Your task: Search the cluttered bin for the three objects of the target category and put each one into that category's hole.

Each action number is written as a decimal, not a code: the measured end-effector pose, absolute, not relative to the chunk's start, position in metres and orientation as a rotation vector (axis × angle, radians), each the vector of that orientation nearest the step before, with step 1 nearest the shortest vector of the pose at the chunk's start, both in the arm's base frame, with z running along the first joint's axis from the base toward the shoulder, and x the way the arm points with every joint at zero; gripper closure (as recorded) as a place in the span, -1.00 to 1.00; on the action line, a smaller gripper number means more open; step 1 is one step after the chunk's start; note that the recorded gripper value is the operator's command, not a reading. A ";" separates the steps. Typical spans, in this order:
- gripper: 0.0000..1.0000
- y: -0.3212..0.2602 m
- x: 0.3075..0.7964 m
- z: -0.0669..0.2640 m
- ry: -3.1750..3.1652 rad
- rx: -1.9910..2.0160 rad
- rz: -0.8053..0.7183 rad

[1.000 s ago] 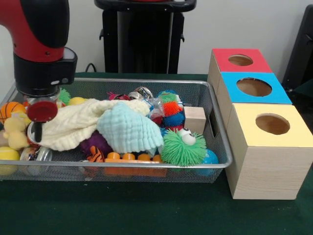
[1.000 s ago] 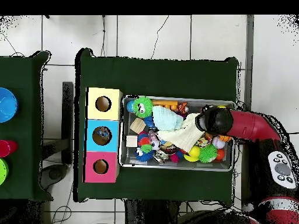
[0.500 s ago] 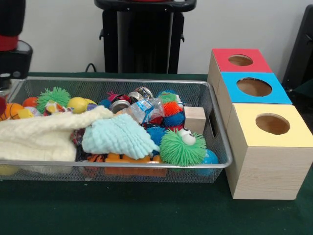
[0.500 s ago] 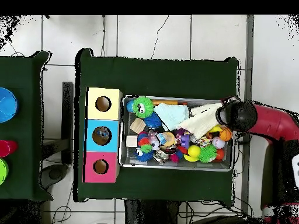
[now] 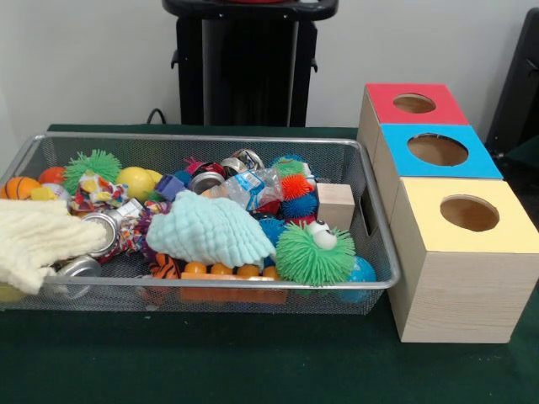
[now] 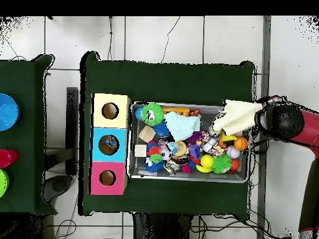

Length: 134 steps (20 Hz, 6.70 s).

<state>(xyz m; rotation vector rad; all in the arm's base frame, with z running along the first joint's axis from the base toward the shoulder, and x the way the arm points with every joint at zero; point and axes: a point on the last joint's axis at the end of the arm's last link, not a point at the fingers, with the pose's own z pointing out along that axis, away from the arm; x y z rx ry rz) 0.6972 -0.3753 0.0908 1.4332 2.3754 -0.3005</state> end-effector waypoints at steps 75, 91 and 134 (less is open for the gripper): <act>-1.00 -0.082 0.632 0.156 2.337 1.939 -0.050; -1.00 -0.048 0.602 0.096 2.196 2.130 -0.030; -1.00 -0.016 0.591 0.037 2.035 2.288 0.043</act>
